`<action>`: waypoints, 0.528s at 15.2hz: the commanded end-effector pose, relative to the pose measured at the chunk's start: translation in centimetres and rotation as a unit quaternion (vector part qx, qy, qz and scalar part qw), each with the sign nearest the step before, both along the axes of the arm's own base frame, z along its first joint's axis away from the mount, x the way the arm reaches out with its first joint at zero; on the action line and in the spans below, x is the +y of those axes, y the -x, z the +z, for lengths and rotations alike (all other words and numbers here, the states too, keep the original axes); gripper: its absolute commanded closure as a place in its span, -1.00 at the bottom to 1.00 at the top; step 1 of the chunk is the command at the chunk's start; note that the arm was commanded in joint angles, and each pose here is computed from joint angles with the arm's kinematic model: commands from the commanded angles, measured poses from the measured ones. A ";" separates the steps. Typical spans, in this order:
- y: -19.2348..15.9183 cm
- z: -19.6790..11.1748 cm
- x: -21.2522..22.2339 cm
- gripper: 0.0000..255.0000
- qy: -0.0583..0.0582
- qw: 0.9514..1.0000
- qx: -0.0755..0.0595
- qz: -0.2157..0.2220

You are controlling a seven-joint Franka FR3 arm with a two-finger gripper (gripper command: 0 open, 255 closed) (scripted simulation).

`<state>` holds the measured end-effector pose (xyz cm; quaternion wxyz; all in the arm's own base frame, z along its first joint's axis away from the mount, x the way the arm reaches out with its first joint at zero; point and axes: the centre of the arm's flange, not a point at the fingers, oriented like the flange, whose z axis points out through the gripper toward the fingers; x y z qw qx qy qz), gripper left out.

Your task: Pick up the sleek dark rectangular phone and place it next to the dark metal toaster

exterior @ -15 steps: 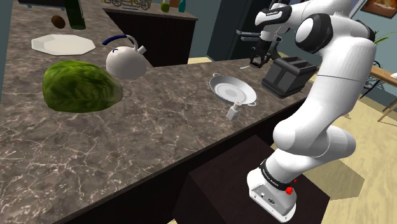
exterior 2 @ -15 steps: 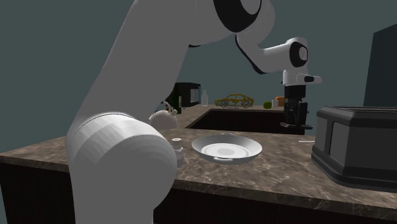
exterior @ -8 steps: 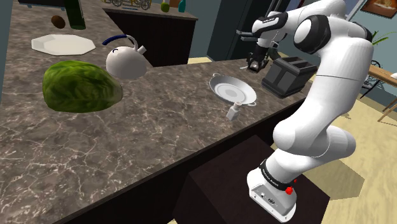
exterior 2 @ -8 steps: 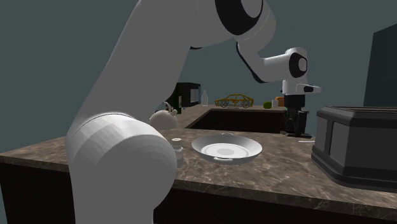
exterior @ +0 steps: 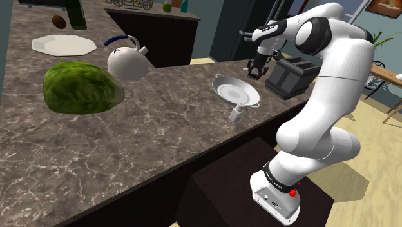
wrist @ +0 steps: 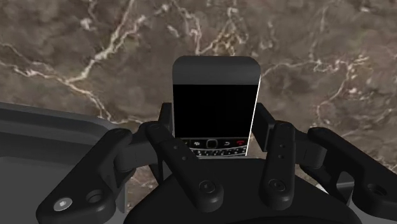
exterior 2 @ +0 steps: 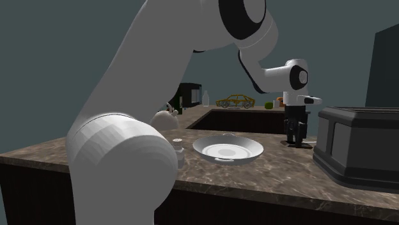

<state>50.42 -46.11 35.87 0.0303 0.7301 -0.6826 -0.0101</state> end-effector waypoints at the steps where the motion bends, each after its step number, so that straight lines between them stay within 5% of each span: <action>1: -0.1 -1.0 0.0 1.00 0.000 1.000 0.000 0.000; 8: -0.1 -1.5 0.0 1.00 0.000 1.000 0.000 0.000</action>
